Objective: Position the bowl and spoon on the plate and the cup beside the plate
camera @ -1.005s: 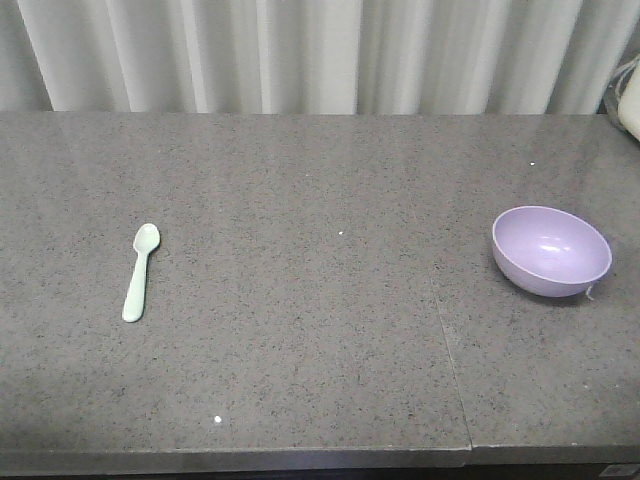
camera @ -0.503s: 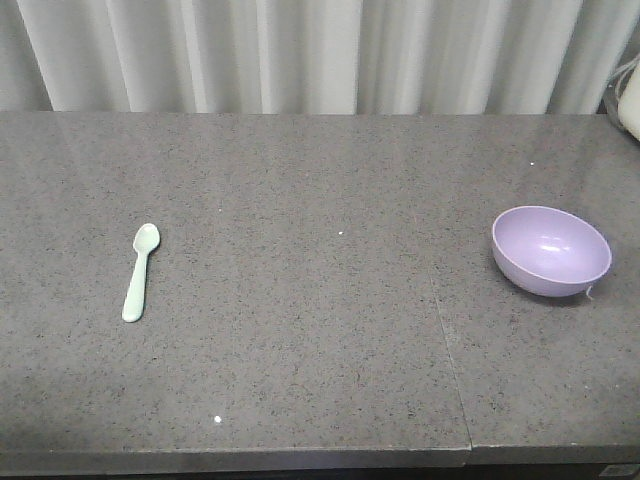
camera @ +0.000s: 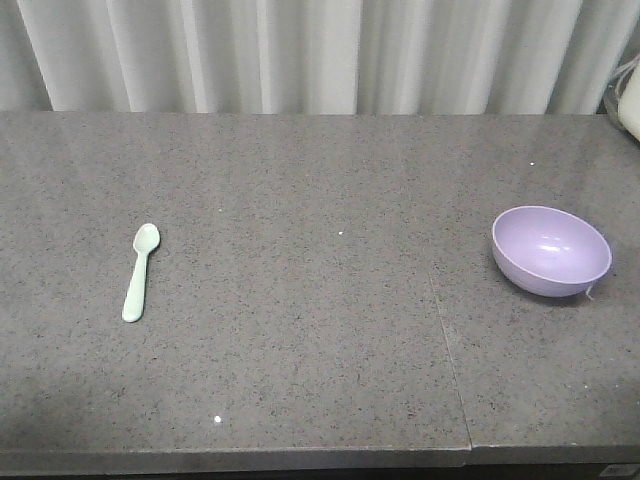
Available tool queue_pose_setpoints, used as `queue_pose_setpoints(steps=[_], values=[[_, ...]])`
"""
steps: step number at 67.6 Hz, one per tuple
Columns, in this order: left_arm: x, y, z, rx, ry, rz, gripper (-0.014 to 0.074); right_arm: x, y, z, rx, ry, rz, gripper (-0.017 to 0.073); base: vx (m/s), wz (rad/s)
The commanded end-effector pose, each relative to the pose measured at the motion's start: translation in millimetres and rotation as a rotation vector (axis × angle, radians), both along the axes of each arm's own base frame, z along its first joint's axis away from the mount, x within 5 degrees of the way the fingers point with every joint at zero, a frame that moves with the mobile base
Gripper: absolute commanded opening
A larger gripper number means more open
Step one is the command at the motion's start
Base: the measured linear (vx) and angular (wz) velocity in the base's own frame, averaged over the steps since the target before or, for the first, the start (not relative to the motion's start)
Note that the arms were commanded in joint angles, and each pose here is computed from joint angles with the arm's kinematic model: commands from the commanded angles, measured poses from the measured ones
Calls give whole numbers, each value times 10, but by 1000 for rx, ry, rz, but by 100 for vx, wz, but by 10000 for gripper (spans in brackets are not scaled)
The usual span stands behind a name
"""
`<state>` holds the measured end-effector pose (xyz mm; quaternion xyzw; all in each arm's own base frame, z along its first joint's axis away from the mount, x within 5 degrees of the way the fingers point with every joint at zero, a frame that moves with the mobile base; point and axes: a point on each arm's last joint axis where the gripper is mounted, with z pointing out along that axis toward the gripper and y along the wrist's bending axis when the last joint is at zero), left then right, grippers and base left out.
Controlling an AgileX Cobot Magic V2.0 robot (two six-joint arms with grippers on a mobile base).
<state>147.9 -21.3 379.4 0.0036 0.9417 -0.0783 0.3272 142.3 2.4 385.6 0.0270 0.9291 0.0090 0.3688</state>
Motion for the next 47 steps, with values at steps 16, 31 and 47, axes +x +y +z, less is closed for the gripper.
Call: queue_pose_setpoints(steps=[16, 31, 47], values=[[148, -51, 76, -49, -4, -6, 553, 14, -18, 128, -16, -88, -2, 472, 0, 0], [570, -92, 15, -62, 98, 14, 551, 14, -17, 128, -15, -88, -2, 472, 0, 0], [1086, -147, -118, -66, 209, 16, 551, 16, -17, 130, -15, -91, -2, 472, 0, 0]])
